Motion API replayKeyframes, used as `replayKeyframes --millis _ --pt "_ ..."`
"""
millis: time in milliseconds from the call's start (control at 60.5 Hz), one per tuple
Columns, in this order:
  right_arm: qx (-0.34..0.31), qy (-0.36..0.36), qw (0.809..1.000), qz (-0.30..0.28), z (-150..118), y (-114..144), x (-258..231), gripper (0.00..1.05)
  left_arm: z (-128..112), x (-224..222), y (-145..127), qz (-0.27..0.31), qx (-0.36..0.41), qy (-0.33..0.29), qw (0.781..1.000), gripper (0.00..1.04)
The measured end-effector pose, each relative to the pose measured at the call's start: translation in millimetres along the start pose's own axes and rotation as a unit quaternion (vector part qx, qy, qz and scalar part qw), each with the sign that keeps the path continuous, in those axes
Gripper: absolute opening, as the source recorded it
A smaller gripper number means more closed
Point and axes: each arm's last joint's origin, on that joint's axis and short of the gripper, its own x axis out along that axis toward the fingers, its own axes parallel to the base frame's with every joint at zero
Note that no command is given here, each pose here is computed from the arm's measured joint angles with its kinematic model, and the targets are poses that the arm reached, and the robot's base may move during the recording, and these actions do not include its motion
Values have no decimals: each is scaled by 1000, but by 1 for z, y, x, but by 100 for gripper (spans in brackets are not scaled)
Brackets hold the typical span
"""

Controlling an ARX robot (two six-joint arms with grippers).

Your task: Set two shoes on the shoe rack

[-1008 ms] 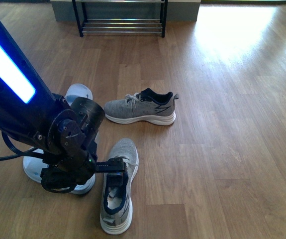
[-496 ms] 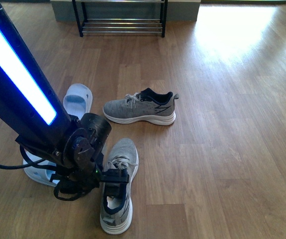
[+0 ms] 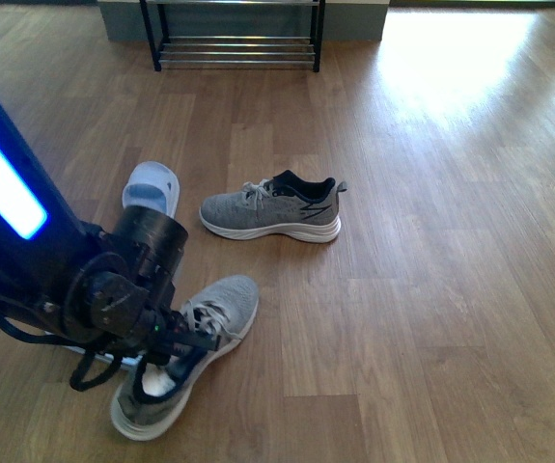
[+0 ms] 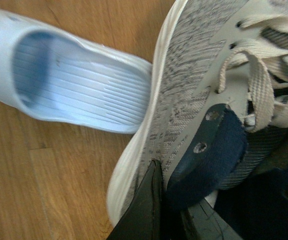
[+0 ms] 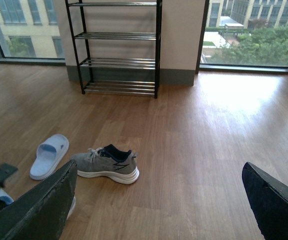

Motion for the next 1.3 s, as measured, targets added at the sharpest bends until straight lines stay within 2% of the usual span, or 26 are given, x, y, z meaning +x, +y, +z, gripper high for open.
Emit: replayKeyframes --millis 99,149,264,347,479,677,859,892,1305 --pt "0 0 1000 0 0 0 0 95 20 -47 15 15 -23 -53 998 2" --pt "0 0 1000 0 0 0 0 95 31 -87 28 32 -41 -99 994 2" --pt "0 0 1000 0 0 0 0 95 30 -143 46 65 -68 -147 985 2" --pt "0 0 1000 0 0 0 0 95 15 -176 55 89 -84 -160 980 2" --pt "0 0 1000 0 0 0 0 95 -17 -218 68 160 -99 -189 964 2" --pt "0 0 1000 0 0 0 0 95 -66 -274 69 222 -111 -237 939 2" --pt "0 0 1000 0 0 0 0 95 -118 -310 63 240 -107 -287 921 2" --pt "0 0 1000 0 0 0 0 95 -121 -311 64 238 -112 -293 919 2" --pt "0 0 1000 0 0 0 0 95 -122 -313 64 236 -126 -301 915 2"
